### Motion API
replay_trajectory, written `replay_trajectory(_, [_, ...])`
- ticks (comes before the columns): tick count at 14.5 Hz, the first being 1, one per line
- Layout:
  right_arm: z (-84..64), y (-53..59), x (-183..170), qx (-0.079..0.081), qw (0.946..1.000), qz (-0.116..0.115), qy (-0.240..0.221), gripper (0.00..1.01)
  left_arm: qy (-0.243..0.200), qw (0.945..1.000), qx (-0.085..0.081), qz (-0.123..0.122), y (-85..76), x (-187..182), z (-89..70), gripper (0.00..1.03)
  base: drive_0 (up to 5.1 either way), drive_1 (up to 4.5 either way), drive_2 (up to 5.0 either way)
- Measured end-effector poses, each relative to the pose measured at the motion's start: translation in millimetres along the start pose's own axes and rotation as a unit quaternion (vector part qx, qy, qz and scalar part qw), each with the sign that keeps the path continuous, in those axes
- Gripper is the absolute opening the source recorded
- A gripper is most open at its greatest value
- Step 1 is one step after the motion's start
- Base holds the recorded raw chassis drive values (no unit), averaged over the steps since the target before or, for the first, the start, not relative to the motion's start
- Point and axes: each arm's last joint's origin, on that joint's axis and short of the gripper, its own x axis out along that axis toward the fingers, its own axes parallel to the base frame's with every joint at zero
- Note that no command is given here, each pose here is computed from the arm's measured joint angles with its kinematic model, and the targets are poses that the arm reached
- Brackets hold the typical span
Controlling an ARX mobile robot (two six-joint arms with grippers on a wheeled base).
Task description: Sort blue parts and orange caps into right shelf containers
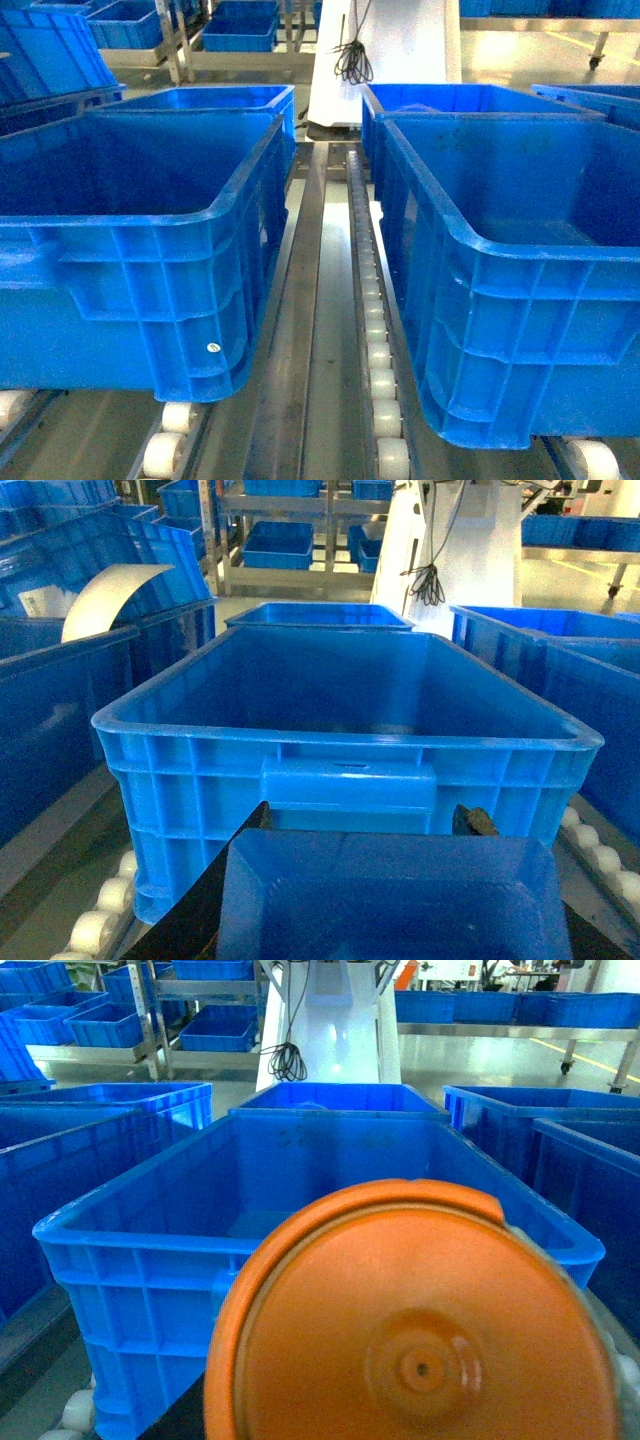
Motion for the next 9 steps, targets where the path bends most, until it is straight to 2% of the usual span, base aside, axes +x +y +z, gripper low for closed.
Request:
replay_trajectory(6, [0.0, 0.0, 0, 0.000, 1.0000, 0.000, 0.000, 0.46, -0.003, 1.0000, 0.001, 0.004, 0.1, 0, 0.5, 0.42, 0.0, 0.00, 0.0])
replay_trajectory(7, [0.1, 0.0, 0, 0.000, 1.0000, 0.000, -0.001, 0.46, -0.029, 0.9991, 0.002, 0.031, -1.0, 0, 5.5, 0.42, 0.0, 0.00, 0.0])
replay_trajectory(8, [11.5, 1.3, -1, -0.014, 0.9975, -0.023, -0.065, 0.46, -0.073, 0.9950, -0.010, 0.068, -4.2, 0, 15.1, 0.42, 0.0, 0.00, 0.0])
replay_trajectory(9, [19.7, 3.3, -2, -0.017, 0.9940, -0.020, -0.106, 0.46, -0.072, 0.9930, -0.013, 0.093, -3.1, 1, 15.8, 0.42, 0.0, 0.00, 0.0])
